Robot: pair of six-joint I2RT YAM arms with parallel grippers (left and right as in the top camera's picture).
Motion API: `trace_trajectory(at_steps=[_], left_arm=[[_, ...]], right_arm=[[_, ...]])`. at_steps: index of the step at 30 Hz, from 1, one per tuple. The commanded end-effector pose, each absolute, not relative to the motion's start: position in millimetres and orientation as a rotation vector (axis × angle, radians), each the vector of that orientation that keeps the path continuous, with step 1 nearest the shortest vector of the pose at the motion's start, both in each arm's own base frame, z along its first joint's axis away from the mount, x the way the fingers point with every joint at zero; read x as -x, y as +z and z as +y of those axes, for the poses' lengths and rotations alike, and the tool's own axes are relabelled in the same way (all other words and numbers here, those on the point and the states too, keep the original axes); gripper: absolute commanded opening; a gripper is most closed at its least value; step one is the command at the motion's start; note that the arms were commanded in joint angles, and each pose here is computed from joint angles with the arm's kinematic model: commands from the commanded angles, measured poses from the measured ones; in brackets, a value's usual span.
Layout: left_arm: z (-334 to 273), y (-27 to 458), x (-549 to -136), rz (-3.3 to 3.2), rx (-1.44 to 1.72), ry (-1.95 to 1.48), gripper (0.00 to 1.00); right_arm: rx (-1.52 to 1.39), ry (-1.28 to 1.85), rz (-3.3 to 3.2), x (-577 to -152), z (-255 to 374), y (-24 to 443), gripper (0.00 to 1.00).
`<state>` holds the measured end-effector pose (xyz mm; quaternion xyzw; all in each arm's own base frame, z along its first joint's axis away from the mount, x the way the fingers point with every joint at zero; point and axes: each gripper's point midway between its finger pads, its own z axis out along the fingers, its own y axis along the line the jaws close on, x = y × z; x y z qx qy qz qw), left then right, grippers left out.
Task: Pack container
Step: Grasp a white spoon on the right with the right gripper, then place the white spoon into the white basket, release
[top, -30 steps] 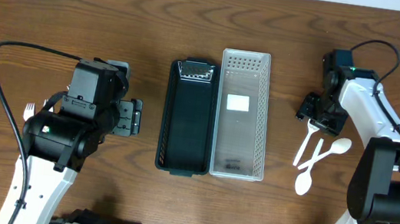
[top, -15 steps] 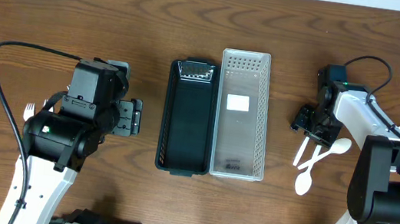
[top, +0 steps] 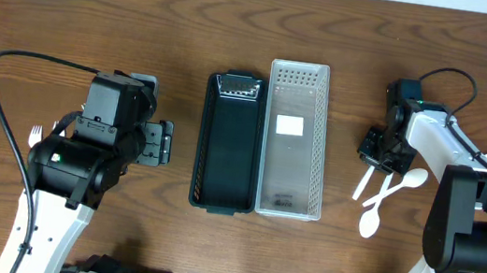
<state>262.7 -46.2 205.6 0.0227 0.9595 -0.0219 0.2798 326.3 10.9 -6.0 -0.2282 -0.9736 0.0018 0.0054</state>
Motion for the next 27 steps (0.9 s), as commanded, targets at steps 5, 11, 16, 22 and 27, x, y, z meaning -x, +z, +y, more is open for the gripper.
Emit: trace_trajectory(at_steps=[5, 11, 16, 22, 27], left_arm=[[-43, 211, -264, 2.56, -0.042, -0.048, 0.76], [-43, 211, -265, 2.56, -0.042, -0.048, 0.76], [-43, 211, -265, 2.56, -0.042, -0.048, 0.76], [-43, 211, -265, 2.56, -0.042, -0.048, 0.76], [-43, 211, -265, 2.56, -0.042, -0.048, 0.76]], right_arm=[[0.718, 0.031, -3.024, -318, 9, -14, 0.07], [0.706, 0.016, -3.068, -329, 9, -14, 0.01], [0.607, -0.014, -3.168, -354, 14, 11, 0.01], [0.327, -0.096, -3.42, -395, 48, 107, 0.01], [0.112, -0.226, -3.579, -396, 101, 175, 0.01]])
